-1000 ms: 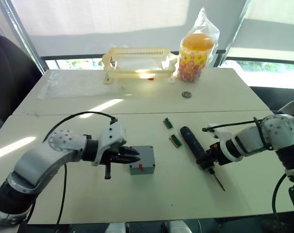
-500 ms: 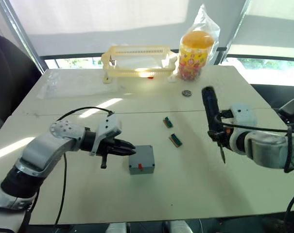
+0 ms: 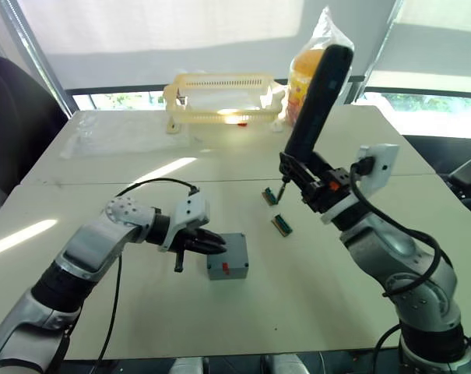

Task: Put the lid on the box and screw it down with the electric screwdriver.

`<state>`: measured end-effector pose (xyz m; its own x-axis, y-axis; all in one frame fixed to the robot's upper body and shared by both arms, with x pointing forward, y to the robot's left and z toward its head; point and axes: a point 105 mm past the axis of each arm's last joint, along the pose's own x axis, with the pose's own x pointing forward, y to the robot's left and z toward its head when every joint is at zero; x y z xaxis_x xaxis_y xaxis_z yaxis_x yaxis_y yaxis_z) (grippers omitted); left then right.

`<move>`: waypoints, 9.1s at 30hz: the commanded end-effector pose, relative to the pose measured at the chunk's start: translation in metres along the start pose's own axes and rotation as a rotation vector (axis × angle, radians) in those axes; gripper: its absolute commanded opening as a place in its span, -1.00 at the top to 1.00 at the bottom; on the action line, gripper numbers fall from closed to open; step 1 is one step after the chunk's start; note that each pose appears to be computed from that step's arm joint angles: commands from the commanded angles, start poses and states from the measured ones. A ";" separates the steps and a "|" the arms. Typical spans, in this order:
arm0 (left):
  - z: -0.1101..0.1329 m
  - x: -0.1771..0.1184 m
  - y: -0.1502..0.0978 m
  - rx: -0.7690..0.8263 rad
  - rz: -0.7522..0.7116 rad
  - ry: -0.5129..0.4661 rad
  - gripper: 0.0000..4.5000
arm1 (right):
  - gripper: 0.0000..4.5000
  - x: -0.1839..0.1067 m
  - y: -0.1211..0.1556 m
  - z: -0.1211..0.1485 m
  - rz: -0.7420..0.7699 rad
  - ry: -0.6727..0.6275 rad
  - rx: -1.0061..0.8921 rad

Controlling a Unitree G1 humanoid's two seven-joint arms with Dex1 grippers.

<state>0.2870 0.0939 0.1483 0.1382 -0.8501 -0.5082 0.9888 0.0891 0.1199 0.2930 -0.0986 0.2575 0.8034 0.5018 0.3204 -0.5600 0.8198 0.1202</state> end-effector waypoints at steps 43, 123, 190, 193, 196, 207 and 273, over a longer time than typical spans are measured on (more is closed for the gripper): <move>-0.027 0.004 -0.001 -0.003 0.054 0.038 0.70 | 0.21 0.002 0.036 -0.052 0.177 -0.048 -0.006; -0.026 0.006 -0.002 0.011 0.060 0.048 0.70 | 0.21 -0.006 0.032 -0.114 0.328 0.138 -0.195; -0.040 0.016 -0.012 0.005 0.041 0.097 0.70 | 0.21 -0.023 0.011 -0.133 0.315 0.233 -0.220; -0.040 0.017 -0.012 0.005 0.042 0.096 0.70 | 0.21 -0.023 0.011 -0.135 0.305 0.236 -0.210; -0.040 0.017 -0.012 0.005 0.043 0.096 0.70 | 0.21 -0.021 0.011 -0.135 0.306 0.236 -0.208; -0.039 0.017 -0.012 0.005 0.044 0.093 0.70 | 0.21 -0.029 0.011 -0.151 0.299 0.279 -0.194; 0.029 0.003 -0.028 0.067 0.042 -0.130 0.70 | 0.21 -0.122 -0.108 -0.061 -0.177 1.206 0.474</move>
<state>0.2636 0.0739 0.1570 0.1662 -0.8981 -0.4072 0.9800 0.1048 0.1690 0.2654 -0.2354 0.1420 0.4072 0.5076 -0.7593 -0.2206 0.8614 0.4575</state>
